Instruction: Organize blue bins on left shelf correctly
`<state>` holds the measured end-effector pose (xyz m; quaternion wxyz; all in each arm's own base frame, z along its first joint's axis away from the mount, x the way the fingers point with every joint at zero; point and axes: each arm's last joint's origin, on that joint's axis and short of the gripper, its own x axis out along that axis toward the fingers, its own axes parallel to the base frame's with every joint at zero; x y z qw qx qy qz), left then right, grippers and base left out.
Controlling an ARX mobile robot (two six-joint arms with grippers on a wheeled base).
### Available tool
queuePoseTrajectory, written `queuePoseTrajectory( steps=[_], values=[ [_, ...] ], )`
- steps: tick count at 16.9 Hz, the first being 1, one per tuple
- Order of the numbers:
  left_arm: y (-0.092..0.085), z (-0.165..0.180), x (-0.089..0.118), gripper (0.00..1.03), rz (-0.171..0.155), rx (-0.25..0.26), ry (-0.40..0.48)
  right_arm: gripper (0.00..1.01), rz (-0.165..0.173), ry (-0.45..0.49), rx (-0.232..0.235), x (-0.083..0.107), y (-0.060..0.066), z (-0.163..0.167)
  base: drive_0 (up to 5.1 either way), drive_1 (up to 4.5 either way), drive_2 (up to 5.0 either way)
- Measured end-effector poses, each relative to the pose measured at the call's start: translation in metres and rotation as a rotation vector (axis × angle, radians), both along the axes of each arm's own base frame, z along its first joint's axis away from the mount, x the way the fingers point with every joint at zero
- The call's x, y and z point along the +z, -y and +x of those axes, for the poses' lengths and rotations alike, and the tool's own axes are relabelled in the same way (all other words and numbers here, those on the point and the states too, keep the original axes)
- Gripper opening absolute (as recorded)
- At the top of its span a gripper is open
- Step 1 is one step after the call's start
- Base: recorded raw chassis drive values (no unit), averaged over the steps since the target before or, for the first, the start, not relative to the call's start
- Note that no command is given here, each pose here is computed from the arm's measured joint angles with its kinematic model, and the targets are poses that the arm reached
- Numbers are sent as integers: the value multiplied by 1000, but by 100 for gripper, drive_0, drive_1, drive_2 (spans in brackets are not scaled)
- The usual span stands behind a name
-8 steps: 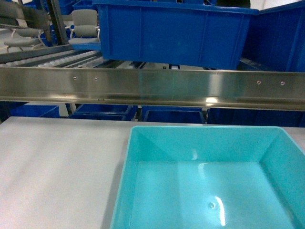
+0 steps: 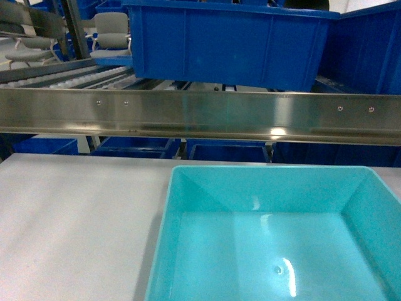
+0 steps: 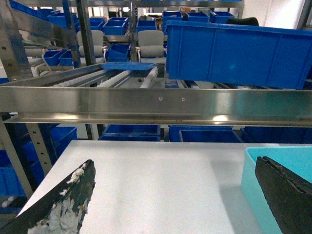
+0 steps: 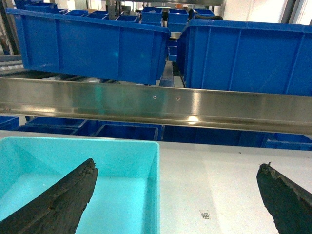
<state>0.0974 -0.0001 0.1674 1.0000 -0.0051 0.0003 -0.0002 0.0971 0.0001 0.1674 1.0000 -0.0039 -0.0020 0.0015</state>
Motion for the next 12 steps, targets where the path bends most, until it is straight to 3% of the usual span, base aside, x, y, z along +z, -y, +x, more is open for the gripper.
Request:
queuePoseTrajectory(
  steps=[12],
  values=[
    [0,0,0,98,0,0,0,98,0,0,0,0,0,0,0,0,0]
  ],
)
